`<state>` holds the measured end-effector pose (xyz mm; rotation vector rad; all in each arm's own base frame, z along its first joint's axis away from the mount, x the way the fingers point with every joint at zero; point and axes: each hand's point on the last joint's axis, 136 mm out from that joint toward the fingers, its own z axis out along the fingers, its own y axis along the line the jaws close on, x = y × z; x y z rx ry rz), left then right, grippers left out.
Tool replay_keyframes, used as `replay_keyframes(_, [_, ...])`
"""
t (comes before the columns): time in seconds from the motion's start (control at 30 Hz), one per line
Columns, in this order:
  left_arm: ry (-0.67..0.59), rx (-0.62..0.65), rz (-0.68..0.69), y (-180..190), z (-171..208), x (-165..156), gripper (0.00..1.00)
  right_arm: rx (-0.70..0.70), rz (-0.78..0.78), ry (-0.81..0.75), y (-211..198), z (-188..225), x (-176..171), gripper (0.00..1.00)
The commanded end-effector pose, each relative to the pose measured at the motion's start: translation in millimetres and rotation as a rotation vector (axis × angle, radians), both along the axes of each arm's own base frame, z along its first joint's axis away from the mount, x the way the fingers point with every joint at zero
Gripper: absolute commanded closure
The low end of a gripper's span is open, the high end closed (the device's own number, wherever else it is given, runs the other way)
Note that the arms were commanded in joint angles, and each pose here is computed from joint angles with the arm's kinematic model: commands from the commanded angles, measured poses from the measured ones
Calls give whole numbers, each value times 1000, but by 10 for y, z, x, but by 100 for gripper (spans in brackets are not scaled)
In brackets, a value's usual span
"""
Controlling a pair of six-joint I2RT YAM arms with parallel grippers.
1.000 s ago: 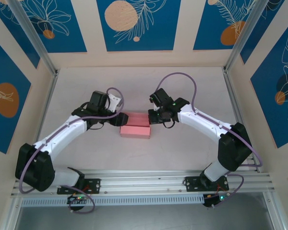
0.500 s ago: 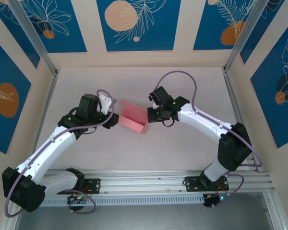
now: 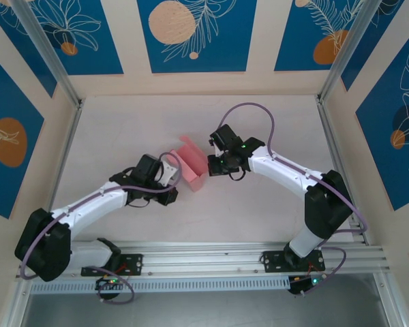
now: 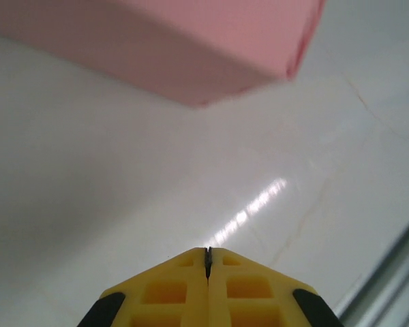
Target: Fold the paper box
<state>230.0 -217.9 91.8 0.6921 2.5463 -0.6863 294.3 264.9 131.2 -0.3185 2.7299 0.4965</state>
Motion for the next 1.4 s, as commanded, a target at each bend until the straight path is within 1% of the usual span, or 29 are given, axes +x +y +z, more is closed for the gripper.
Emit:
replay_keyframes(0.0, [-195, -57, 20, -212, 283, 466, 98, 33, 33, -16, 106, 120, 24, 96])
replay_keyframes(0.17, [-182, -119, -17, -445, 303, 615, 98, 45, 48, -12, 159, 145, 19, 96])
replay_keyframes(0.27, [-169, -133, -21, -515, 252, 667, 99, 54, 58, -5, 214, 133, 21, 96])
replay_keyframes(0.47, [-201, -182, -11, -635, 347, 804, 99, 64, 75, 15, 320, 88, 20, 96])
replay_keyframes(0.63, [-183, -209, -15, -733, 315, 847, 99, 93, 63, 12, 371, 155, 71, 96])
replay_keyframes(0.83, [-167, -221, -13, -778, 263, 857, 99, 151, 63, 24, 478, 205, 105, 96])
replay_keyframes(1.1, [-169, -254, 7, -826, 266, 906, 99, 129, 35, 45, 492, 74, 172, 96])
replay_keyframes(1.37, [-192, -244, 22, -813, 334, 970, 98, 141, -11, 25, 449, 121, 352, 96])
